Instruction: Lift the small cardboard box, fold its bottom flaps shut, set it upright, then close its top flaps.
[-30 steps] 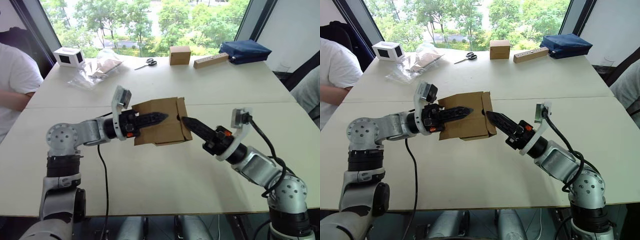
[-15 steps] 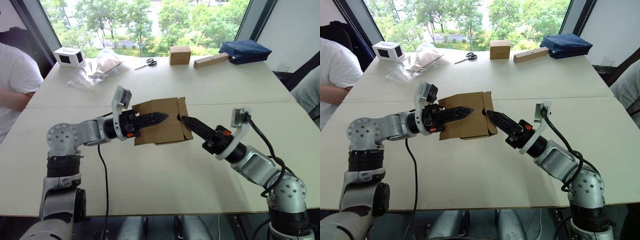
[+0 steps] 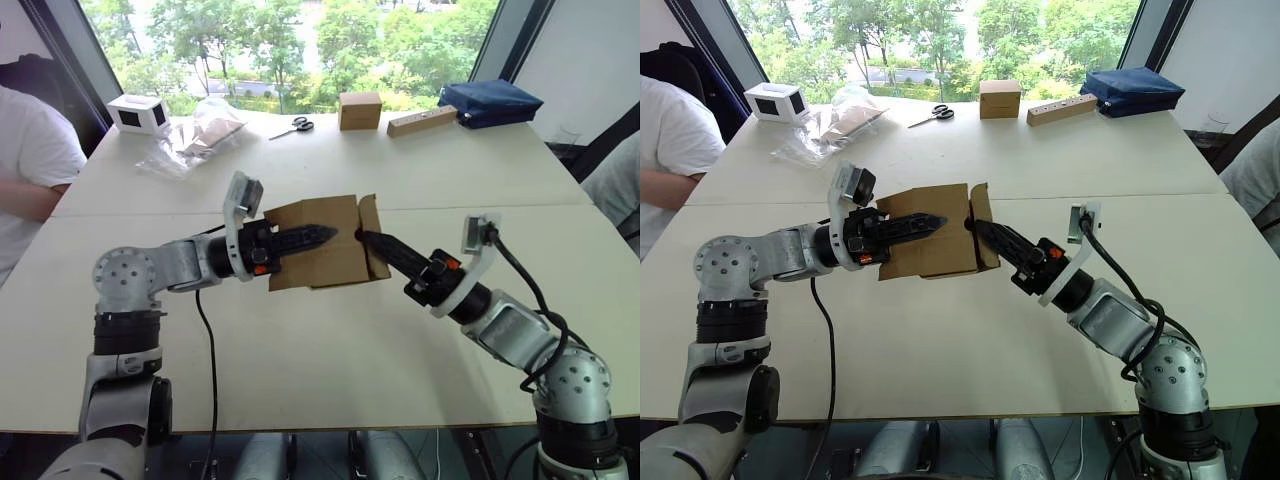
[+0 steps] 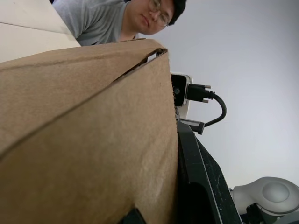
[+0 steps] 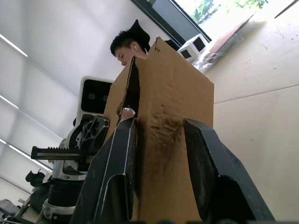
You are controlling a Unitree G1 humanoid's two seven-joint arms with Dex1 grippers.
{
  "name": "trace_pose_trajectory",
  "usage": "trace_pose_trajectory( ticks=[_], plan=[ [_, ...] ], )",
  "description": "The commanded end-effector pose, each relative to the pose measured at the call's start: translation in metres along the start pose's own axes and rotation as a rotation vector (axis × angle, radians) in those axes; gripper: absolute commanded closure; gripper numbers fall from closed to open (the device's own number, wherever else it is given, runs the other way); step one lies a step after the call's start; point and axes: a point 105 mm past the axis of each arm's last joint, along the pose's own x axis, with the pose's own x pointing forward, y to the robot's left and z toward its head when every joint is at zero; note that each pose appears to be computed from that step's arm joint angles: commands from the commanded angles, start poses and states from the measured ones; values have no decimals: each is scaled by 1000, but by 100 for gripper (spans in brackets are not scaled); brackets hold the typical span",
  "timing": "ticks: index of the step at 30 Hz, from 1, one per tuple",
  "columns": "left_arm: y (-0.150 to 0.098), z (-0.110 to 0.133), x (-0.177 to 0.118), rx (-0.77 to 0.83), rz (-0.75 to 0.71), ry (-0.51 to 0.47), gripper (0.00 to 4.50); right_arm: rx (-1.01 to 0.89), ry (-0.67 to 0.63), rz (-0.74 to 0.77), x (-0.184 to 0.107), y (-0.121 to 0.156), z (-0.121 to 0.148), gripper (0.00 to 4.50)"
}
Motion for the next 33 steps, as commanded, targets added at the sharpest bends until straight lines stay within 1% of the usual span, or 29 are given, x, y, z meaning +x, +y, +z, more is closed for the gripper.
trace_pose_trajectory(
  ticks=[1, 7, 13, 18, 22, 26, 29, 33],
  plan=[
    [-11, 3, 2, 36, -41, -10, 450, -14, -3, 62, 4, 15, 2, 293],
    [-7, 0, 3, 29, -27, -5, 450, -6, -11, 103, 7, 29, 4, 293],
    [-7, -1, 5, 28, -32, 3, 450, 0, -19, 105, 9, 35, 6, 293],
    [-6, 0, 6, 23, -32, -4, 450, -31, 0, 99, 14, 38, 4, 293],
    [-4, 2, 7, 17, -28, -24, 450, -43, 29, 122, 16, 44, 0, 293],
    [-6, 2, 8, 19, -33, -26, 450, -58, 70, 133, 20, 45, -9, 293],
    [-7, 0, 9, 20, -37, -25, 450, -70, 80, 136, 22, 45, -10, 293],
    [-7, -1, 5, 21, -32, -23, 450, -81, 43, 102, 15, 34, 4, 293]
  ],
)
